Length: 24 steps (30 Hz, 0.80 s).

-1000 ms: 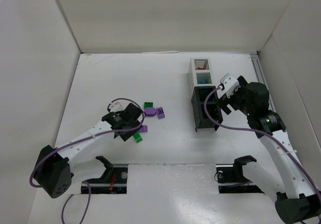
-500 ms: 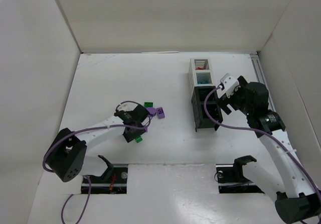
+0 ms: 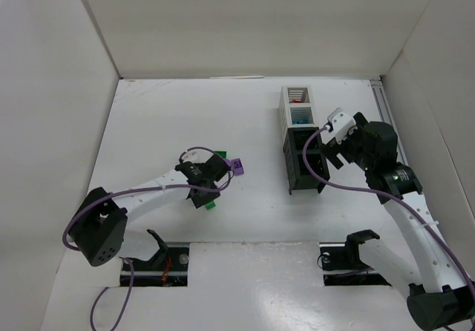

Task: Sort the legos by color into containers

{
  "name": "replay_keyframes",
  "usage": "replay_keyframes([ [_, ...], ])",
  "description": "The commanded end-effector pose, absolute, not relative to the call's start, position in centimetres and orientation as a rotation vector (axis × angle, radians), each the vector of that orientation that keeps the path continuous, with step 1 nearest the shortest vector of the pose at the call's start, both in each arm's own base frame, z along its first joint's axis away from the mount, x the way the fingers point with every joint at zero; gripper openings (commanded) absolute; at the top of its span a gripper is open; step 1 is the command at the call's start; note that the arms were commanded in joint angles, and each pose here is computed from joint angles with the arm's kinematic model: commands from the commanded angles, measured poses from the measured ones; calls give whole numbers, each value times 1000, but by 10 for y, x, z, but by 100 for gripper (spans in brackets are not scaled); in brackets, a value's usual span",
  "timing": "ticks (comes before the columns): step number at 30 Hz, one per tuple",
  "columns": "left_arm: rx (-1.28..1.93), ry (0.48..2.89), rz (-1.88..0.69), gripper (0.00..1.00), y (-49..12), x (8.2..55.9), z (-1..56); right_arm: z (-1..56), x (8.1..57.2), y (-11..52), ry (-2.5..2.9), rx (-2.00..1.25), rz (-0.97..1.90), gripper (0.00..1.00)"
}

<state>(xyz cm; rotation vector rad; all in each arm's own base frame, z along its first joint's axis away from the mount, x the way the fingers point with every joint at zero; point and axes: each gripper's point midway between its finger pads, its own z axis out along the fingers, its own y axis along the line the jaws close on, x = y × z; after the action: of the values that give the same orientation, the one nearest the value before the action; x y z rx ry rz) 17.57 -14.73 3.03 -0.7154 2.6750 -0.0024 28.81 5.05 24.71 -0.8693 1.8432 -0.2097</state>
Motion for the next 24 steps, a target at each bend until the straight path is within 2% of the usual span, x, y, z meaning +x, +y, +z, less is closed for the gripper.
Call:
replay_keyframes([
  [1, -655, 2578, -95, 16, -174, 197, 74, 259, 288, 41, 1835, -776, -256, 100],
  [6, -404, 2403, -361, 16, -242, 257, 161, 261, 282, 18, 1884, -615, -341, 100],
  [8, -322, 2367, -423, 16, -267, 275, 178, 261, 278, 9, 1905, -555, -375, 100],
  [9, -276, 2315, -504, 16, -290, 288, 208, 263, 274, 3, 1913, -504, -386, 100],
  [12, -110, 2309, -498, 16, -334, 316, 210, 275, 265, -8, 1883, -429, -424, 100],
  [13, -82, 2248, -562, 16, -354, 330, 242, 278, 259, -13, 1868, -389, -431, 100],
  [14, -25, 2292, -539, 16, -375, 337, 221, 282, 256, -18, 1858, -350, -443, 100],
  [15, 15, 2288, -522, 16, -383, 345, 222, 282, 253, -21, 1853, -337, -455, 100],
  [16, 24, 2225, -587, 16, -401, 357, 254, 289, 247, -23, 1827, -305, -450, 100],
  [17, 55, 2259, -572, 16, -415, 365, 234, 286, 244, -25, 1827, -286, -453, 100],
  [20, 105, 2210, -629, 16, -439, 379, 252, 292, 238, -28, 1795, -264, -456, 100],
  [21, 139, 2236, -628, 16, -447, 380, 238, 292, 238, -28, 1794, -264, -456, 100],
  [24, 185, 2202, -705, 18, -464, 382, 245, 291, 241, -29, 1800, -260, -465, 100],
])
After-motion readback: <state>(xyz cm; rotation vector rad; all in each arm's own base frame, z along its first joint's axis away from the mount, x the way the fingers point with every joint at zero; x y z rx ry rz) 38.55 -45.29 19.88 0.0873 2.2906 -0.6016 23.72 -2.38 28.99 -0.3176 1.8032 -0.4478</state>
